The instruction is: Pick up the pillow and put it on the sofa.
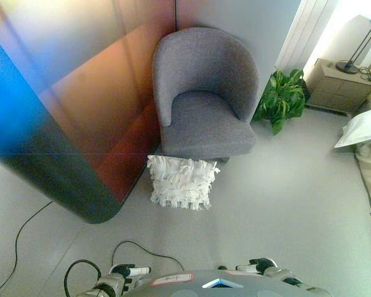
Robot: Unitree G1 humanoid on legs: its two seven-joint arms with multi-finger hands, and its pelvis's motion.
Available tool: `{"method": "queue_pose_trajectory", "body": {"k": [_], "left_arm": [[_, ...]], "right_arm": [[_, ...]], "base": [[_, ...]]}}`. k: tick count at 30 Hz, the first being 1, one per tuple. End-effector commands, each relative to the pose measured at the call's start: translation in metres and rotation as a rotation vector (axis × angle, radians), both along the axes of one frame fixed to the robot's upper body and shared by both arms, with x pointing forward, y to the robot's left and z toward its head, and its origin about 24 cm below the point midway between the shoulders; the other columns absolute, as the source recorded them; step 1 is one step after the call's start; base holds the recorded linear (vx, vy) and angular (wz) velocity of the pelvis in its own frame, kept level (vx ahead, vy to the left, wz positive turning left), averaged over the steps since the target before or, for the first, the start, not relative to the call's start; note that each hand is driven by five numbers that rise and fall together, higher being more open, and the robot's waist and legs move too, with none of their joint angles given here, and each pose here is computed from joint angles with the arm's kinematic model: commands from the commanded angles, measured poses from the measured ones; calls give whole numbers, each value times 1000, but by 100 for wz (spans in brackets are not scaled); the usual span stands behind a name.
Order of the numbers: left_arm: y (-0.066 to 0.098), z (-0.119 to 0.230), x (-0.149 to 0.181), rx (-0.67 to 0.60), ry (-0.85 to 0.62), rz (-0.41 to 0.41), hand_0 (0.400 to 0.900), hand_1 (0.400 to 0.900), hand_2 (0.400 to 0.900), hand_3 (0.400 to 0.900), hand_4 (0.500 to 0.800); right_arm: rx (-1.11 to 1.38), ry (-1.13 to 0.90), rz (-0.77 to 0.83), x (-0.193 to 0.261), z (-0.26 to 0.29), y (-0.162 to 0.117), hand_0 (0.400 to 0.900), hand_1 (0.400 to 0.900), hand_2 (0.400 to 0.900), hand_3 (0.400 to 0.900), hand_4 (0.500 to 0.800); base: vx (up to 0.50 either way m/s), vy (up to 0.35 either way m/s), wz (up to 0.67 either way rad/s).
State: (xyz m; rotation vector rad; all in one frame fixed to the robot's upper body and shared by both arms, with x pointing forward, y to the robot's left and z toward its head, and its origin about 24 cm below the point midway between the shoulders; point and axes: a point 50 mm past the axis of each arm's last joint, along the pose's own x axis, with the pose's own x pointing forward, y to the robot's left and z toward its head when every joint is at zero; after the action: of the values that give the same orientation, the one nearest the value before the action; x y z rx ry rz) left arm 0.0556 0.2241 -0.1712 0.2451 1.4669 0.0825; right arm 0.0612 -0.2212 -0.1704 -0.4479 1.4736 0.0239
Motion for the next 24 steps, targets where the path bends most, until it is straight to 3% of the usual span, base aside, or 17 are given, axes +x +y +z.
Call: {"method": "queue_pose_trajectory", "body": {"k": [1,24], "left_arm": [[-13,-2,4,-23,18,-24,900,900,900,900,800],[-13,-3,2,-32,10,12,900,900,900,900,800]], "right_arm": [[-6,78,25,-4,-1,1,900,900,900,900,800],[-13,73,54,-8,-1,-2,900,900,900,900,800]], "base": [[-6,2,3],[4,-2,1]]}}
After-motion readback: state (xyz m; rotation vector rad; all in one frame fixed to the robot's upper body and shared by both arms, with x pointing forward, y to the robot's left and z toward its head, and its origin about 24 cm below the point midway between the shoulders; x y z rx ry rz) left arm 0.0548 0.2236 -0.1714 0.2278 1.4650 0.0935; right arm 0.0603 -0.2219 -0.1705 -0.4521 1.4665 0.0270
